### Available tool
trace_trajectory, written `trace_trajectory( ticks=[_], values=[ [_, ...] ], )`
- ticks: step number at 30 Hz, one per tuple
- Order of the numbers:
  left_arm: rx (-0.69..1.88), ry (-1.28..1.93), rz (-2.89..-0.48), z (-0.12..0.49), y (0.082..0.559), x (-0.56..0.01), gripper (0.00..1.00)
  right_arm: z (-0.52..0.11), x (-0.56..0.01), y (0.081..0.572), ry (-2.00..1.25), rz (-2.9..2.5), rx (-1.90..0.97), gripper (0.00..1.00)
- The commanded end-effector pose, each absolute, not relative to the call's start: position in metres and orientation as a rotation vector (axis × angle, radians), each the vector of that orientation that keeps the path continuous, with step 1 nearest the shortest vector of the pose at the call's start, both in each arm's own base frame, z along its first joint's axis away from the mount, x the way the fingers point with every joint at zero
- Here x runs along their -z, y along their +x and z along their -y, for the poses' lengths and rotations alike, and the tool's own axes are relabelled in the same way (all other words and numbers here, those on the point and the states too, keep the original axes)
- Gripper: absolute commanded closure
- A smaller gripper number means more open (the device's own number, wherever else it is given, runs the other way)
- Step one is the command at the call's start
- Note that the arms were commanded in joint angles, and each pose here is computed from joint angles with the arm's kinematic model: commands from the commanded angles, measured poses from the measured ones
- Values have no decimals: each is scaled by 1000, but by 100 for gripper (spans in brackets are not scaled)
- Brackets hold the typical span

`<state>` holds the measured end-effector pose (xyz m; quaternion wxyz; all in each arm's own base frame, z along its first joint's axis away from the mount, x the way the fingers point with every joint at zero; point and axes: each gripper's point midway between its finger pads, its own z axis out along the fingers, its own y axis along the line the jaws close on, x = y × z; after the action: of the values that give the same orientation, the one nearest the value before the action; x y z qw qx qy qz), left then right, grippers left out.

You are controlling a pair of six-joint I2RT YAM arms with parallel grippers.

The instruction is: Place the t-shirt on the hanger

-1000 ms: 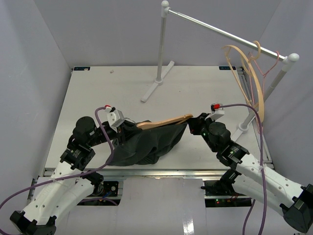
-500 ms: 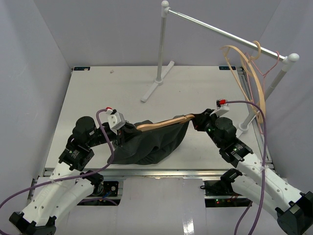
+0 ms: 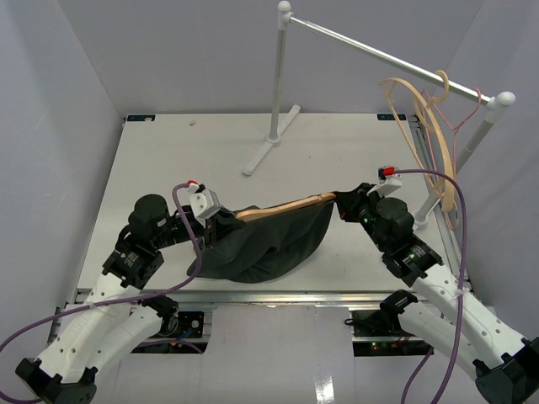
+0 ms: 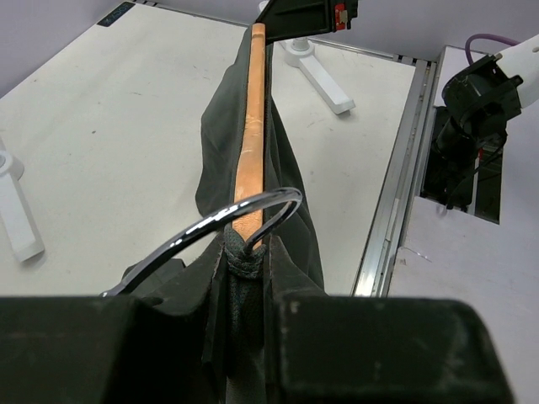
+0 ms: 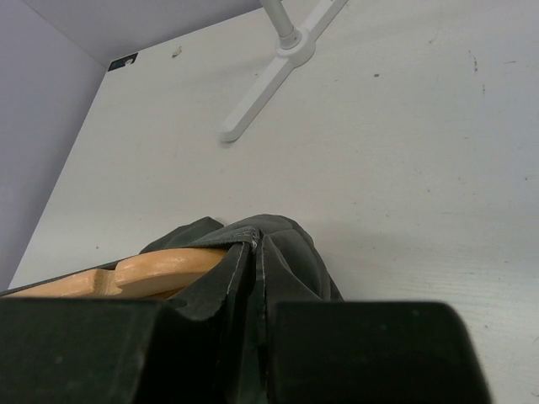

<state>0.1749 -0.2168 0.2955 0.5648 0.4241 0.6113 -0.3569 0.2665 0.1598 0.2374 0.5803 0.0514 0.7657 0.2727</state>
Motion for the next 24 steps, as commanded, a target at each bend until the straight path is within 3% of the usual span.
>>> trace_trajectory(
  ticks=[1,8,17,24],
  values=[
    [736,971,-1412,206,184,-316,100,-87,-242,289,270,-1773,-219,92],
    [725,975,-1466,210,198,-305,100,-97,-250,295,152,-1809,-192,92],
    [680,934,-1504,210,216,-308,100,-142,-267,286,-128,-1862,-368,92],
    [798,959,-1504,228,215,-315,100,-210,-277,260,-402,-1828,-720,92]
  ],
)
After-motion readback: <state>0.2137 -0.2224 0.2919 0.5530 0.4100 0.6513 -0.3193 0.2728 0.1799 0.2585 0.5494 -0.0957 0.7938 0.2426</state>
